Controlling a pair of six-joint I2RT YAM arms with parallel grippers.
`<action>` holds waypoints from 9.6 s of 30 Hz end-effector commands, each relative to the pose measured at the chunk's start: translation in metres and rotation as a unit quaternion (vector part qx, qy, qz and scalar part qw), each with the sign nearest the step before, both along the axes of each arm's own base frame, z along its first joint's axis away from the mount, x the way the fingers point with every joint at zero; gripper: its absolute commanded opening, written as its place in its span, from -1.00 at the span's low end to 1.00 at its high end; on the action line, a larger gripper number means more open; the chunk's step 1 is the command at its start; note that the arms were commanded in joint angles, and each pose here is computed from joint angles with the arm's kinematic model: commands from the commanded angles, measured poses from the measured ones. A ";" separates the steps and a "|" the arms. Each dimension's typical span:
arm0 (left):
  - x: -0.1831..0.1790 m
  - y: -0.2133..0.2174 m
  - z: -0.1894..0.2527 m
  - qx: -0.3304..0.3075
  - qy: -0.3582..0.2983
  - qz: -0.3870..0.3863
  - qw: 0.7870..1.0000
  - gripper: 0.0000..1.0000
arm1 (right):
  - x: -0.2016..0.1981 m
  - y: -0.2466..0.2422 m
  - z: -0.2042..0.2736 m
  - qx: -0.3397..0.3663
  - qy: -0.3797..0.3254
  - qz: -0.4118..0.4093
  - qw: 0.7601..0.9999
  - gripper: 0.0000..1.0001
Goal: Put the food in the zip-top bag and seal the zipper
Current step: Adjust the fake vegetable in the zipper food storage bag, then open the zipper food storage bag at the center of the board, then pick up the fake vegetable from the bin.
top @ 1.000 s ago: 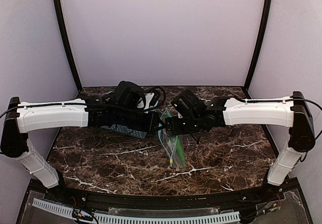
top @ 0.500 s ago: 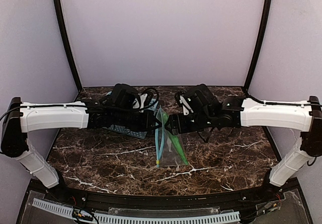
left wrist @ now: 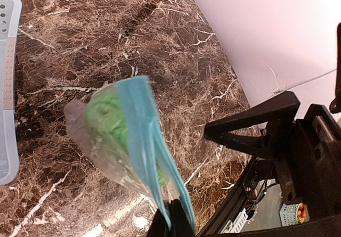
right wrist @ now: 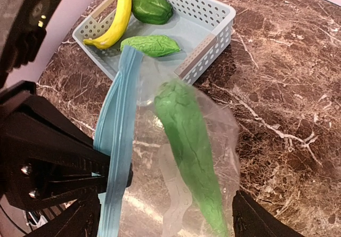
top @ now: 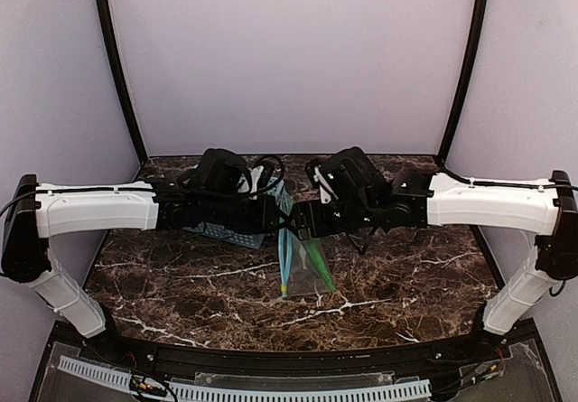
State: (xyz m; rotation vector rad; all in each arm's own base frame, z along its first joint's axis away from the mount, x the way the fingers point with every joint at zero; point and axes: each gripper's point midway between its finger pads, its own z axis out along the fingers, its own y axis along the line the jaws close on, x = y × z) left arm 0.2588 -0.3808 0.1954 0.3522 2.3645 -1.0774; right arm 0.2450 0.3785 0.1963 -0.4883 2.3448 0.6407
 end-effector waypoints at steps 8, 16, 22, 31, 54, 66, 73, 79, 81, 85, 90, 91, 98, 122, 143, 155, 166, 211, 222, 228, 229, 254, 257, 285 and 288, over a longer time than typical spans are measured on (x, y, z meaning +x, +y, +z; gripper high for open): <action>-0.007 0.001 0.025 -0.021 -0.029 -0.018 0.999 -0.99 | 0.023 -0.003 0.053 0.015 -0.059 -0.046 0.997 0.68; -0.007 0.000 0.027 -0.026 -0.032 -0.020 0.999 -0.99 | 0.037 -0.003 0.032 -0.031 -0.052 -0.067 0.996 0.64; -0.008 -0.001 0.030 -0.032 -0.036 -0.025 0.999 -0.99 | 0.046 -0.002 0.021 -0.050 -0.048 -0.078 0.995 0.63; -0.011 -0.001 0.032 -0.035 -0.045 -0.036 0.998 -0.99 | 0.055 -0.008 0.005 -0.093 -0.042 -0.099 0.990 0.51; -0.025 -0.014 0.049 -0.074 -0.083 -0.104 0.988 -0.99 | 0.045 0.024 -0.042 -0.023 0.048 0.013 0.998 -0.03; 0.007 0.077 -0.014 0.134 -0.032 0.084 0.987 -0.99 | 0.034 -0.029 0.007 -0.034 0.014 -0.043 0.998 -1.00; 0.006 0.056 -0.004 0.112 -0.040 0.038 0.992 -0.99 | 0.030 -0.042 -0.002 -0.061 0.024 -0.059 0.996 -1.00; -0.013 0.004 0.001 0.008 -0.015 -0.067 0.998 -0.99 | 0.016 -0.016 -0.002 -0.006 0.039 0.004 0.999 -0.33; -0.015 -0.001 -0.003 0.005 -0.011 -0.079 0.997 -0.99 | 0.013 -0.012 -0.005 0.003 0.043 0.014 0.999 -0.14; -0.019 -0.004 -0.007 0.004 -0.015 -0.095 0.995 -0.99 | 0.013 -0.008 -0.011 0.010 0.042 0.021 0.999 0.19; -0.021 -0.007 -0.005 -0.004 -0.019 -0.104 0.994 -0.99 | 0.025 -0.009 -0.025 -0.020 0.037 0.001 0.999 0.25; -0.021 -0.007 -0.004 -0.005 -0.021 -0.105 0.994 -0.99 | 0.027 -0.010 -0.027 -0.028 0.037 -0.004 0.999 0.25; -0.021 -0.006 0.000 -0.005 -0.029 -0.105 0.994 -0.99 | 0.041 -0.022 -0.044 -0.084 0.040 -0.050 0.994 0.18; -0.013 -0.003 -0.003 0.016 -0.019 -0.079 0.997 -0.99 | 0.029 -0.021 -0.017 -0.035 0.033 -0.027 0.998 0.08; -0.018 -0.003 0.008 0.001 -0.030 -0.094 0.995 -0.99 | 0.033 -0.013 -0.045 -0.062 0.051 -0.023 0.996 -0.16; -0.012 0.009 0.003 0.024 -0.035 -0.061 0.997 -0.99 | 0.027 -0.014 -0.039 -0.051 0.057 -0.018 0.997 -0.66; -0.008 0.027 -0.013 0.055 -0.022 -0.019 0.998 -0.99 | 0.013 -0.029 -0.022 -0.033 0.064 -0.021 0.997 -0.48; -0.021 0.023 0.014 0.041 -0.057 -0.077 0.995 0.24 | -0.003 -0.042 0.003 -0.093 0.031 -0.065 0.993 -1.00; 0.002 0.068 0.069 0.041 -0.133 -0.160 0.977 0.81 | 0.004 -0.039 0.005 -0.093 0.030 -0.064 0.993 -1.00; 0.069 0.117 0.032 0.107 -0.121 -0.129 0.978 0.79 | 0.006 -0.036 0.005 -0.090 0.034 -0.061 0.993 -1.00; 0.077 0.119 0.019 0.119 -0.110 -0.129 0.978 0.76 | 0.005 -0.036 0.005 -0.090 0.035 -0.061 0.993 -1.00; 0.174 0.162 -0.107 0.300 -0.075 -0.146 0.940 0.42 | 0.011 -0.029 -0.002 -0.084 0.054 -0.054 0.994 -1.00; 0.175 0.166 -0.117 0.309 -0.068 -0.147 0.937 0.43 | 0.011 -0.028 -0.003 -0.083 0.056 -0.052 0.994 -1.00; 0.164 0.184 -0.149 0.346 -0.030 -0.149 0.926 0.13 | 0.013 -0.024 -0.004 -0.076 0.059 -0.045 0.994 -1.00; 0.164 0.185 -0.149 0.348 -0.029 -0.147 0.926 0.03 | 0.014 -0.025 -0.004 -0.076 0.059 -0.046 0.994 -1.00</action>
